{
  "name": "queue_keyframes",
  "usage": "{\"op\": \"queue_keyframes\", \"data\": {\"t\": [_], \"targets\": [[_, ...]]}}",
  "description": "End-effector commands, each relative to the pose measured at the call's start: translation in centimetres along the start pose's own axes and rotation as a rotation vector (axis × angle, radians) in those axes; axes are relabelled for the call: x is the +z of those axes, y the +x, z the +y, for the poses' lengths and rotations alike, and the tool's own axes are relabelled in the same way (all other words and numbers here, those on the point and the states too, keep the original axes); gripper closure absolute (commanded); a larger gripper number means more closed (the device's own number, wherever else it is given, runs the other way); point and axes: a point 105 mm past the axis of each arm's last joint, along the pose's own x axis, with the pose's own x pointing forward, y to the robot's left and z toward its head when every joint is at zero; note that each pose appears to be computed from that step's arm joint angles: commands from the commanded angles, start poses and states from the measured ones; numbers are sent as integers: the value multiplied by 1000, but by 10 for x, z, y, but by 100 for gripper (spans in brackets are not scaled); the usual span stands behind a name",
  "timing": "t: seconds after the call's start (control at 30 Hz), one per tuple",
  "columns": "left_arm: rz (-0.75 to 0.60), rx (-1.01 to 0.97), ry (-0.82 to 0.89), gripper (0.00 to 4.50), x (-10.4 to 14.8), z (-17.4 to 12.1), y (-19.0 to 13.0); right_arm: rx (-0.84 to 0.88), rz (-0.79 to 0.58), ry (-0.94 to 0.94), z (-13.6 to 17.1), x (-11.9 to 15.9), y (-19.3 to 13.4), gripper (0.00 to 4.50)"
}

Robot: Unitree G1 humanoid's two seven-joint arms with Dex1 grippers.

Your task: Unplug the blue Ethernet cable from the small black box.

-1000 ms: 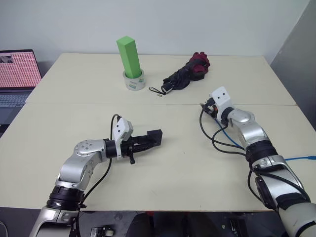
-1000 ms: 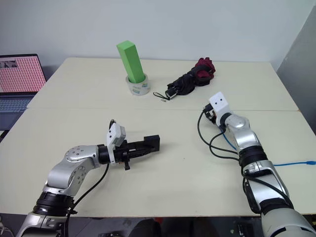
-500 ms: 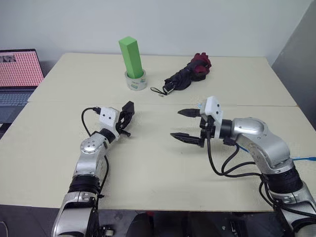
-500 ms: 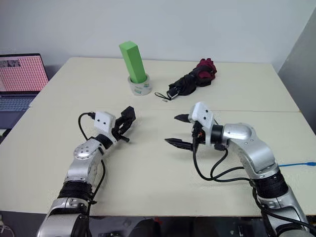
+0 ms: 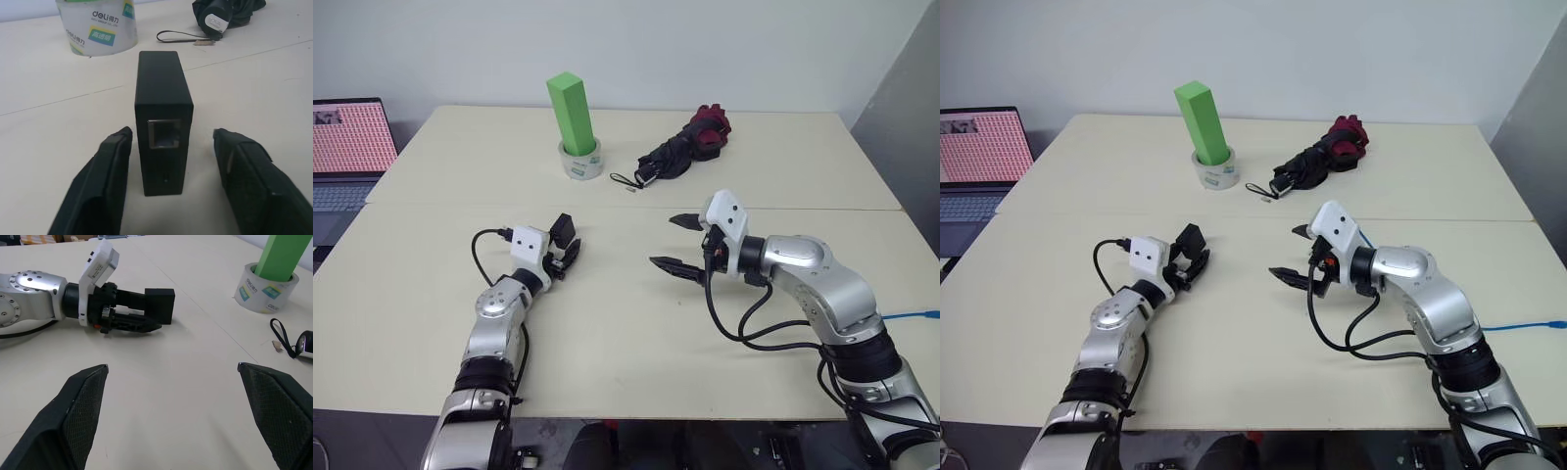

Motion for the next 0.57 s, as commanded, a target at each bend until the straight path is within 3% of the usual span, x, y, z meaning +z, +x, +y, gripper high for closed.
{"op": "queue_keyframes", "data": {"t": [0.03,0.27,0.57], "targets": [[30,-16,90,108,16,5,-27,-90,-54,-2,-9,9,-15,2],[97,-110,161,108,49,7,-61,-284,14,12,-27,-21,-65,2],[71,-183,163,108,75,4,-69,-449,88,68,-41,-45,-110,2]]}}
